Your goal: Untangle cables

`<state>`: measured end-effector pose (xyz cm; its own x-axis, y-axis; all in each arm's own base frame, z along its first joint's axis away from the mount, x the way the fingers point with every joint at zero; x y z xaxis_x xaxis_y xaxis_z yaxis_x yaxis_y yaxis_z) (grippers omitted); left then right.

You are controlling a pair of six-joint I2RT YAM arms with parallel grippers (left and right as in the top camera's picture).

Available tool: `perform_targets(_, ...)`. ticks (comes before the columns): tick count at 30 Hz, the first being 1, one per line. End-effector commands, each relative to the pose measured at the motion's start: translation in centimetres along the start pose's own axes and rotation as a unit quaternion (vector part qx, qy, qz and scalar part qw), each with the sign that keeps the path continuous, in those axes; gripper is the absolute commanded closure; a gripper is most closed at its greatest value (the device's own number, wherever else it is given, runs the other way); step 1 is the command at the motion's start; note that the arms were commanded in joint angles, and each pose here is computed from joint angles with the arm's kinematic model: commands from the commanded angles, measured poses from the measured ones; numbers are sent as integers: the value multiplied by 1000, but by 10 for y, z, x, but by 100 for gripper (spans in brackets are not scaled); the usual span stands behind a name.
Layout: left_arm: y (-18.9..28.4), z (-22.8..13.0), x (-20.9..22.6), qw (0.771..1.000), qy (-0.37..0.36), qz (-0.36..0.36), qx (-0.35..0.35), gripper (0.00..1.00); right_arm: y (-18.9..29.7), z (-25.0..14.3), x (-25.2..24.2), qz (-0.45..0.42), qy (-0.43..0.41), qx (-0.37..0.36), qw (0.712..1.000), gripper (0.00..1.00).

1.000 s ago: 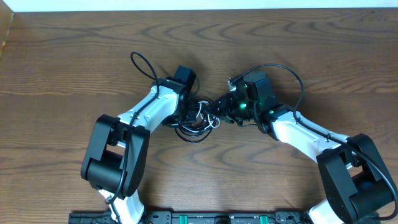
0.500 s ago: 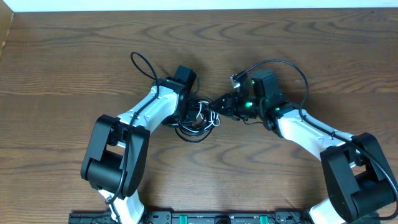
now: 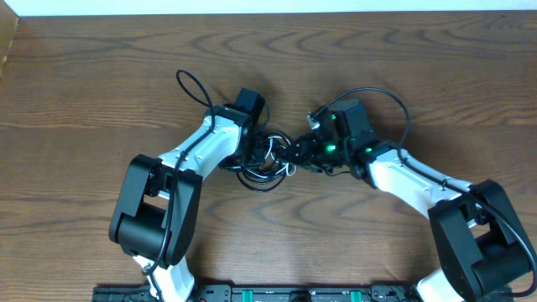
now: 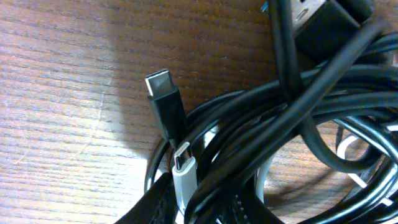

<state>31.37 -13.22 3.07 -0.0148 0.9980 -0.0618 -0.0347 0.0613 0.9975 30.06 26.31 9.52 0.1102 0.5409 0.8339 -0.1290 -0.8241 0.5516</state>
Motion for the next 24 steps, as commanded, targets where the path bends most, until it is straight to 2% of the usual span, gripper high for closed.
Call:
perform_targets(1, -20, -11, 8, 1000, 0, 15, 28, 74, -2, 8, 5, -16, -28, -43, 999, 72)
perform_targets(13, -20, -12, 5, 999, -4, 5, 32, 80, -5, 33, 11, -31, -49, -150, 987, 74)
perform_targets(18, -18, -18, -10, 996, -50, -51, 51, 80, -11, 36, 7, -27, -57, -149, 987, 73)
perform_targets(24, -18, -19, -15, 995, -50, -69, 56, 80, -30, 30, 3, 0, -52, -105, 993, 72)
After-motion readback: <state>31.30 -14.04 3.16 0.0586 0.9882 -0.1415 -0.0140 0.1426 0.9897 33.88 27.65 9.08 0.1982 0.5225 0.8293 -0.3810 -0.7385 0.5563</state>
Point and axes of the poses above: each gripper's point midway between its finger pads, its own y axis back along the fingers, its own x axis along the line the jaws close on, z = x × y, the point moved 3 cm from there along y, back along the fingers, and after that the axes turned 5 degrees about -y, right-handed, at the moved point
